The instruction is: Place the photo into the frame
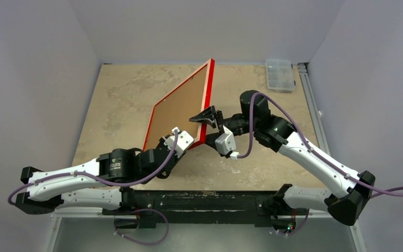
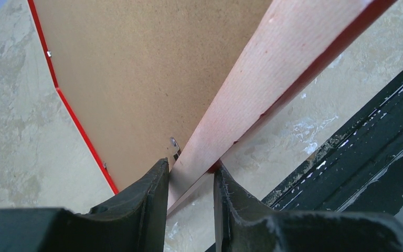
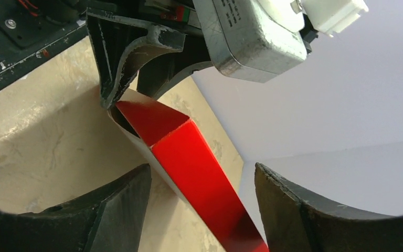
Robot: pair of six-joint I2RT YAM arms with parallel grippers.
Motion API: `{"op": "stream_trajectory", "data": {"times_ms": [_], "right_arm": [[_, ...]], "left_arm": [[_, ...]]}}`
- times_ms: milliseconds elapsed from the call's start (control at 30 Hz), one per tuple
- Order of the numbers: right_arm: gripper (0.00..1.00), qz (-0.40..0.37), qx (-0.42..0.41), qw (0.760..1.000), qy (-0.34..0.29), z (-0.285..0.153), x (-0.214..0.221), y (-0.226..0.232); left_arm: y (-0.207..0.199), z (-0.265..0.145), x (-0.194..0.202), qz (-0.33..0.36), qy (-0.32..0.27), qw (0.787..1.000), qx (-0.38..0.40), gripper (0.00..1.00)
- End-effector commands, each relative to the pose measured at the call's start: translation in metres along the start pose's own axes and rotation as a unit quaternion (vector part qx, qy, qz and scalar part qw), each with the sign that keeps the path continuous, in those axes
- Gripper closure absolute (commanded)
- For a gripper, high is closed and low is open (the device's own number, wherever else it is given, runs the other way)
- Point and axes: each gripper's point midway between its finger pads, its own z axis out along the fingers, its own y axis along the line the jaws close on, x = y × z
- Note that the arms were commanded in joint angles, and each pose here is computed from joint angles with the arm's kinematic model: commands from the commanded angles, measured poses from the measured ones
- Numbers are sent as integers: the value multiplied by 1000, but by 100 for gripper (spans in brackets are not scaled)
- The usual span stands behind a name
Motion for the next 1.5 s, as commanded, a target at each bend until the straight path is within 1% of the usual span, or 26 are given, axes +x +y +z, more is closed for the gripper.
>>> {"op": "stream_trajectory", "data": {"times_ms": [0, 167, 200, 267, 367, 400, 533, 633, 667, 700, 733, 833, 933, 967, 1100, 1167, 1300, 1467], "right_arm": [[34, -53, -3, 998, 18, 0, -4, -14], [45, -49, -23, 998, 28, 1, -2, -10], [48, -50, -29, 998, 29, 1, -2, -9], [57, -47, -37, 998, 30, -1, -2, -7], [74, -45, -43, 998, 28, -1, -5, -6], [78, -43, -46, 998, 27, -2, -6, -5], [84, -31, -56, 998, 27, -3, -7, 0], [92, -21, -62, 997, 32, -5, -6, 6], [95, -18, -63, 997, 33, -6, -6, 7], [99, -14, -65, 997, 35, -7, -6, 9], [100, -10, -66, 997, 35, -8, -7, 10], [100, 8, -68, 997, 37, -10, -8, 14], [100, 30, -69, 996, 41, -11, -8, 16], [100, 37, -69, 996, 43, -12, -8, 17], [100, 64, -60, 995, 49, -12, -7, 19], [100, 86, -45, 994, 49, -12, -6, 20], [100, 103, 3, 993, 50, -15, -7, 11], [100, 122, 36, 991, 43, -17, -11, 6]], "left_arm": [[-26, -4, -25, -101, -40, 992, 57, 100], [-24, -3, -26, -100, -39, 993, 50, 100], [-24, -3, -26, -99, -38, 993, 48, 98], [-22, -4, -27, -99, -38, 993, 45, 95], [-19, -5, -29, -96, -38, 994, 38, 90], [-18, -5, -30, -96, -39, 994, 36, 89], [-14, -7, -32, -94, -41, 994, 28, 84], [-12, -8, -34, -94, -42, 994, 23, 76], [-11, -8, -35, -93, -41, 995, 22, 71], [-11, -9, -35, -94, -41, 995, 20, 64], [-10, -9, -36, -94, -41, 995, 18, 58], [-6, -12, -39, -95, -43, 994, 12, 37], [0, -17, -46, -99, -50, 994, 5, 24], [2, -19, -48, -101, -53, 993, 4, 22], [9, -28, -58, -109, -72, 991, 3, 19], [14, -35, -64, -117, -86, 989, 1, 19], [25, -48, -76, -131, -111, 985, 0, 18], [36, -67, -99, -165, -166, 972, 10, 18]]}}
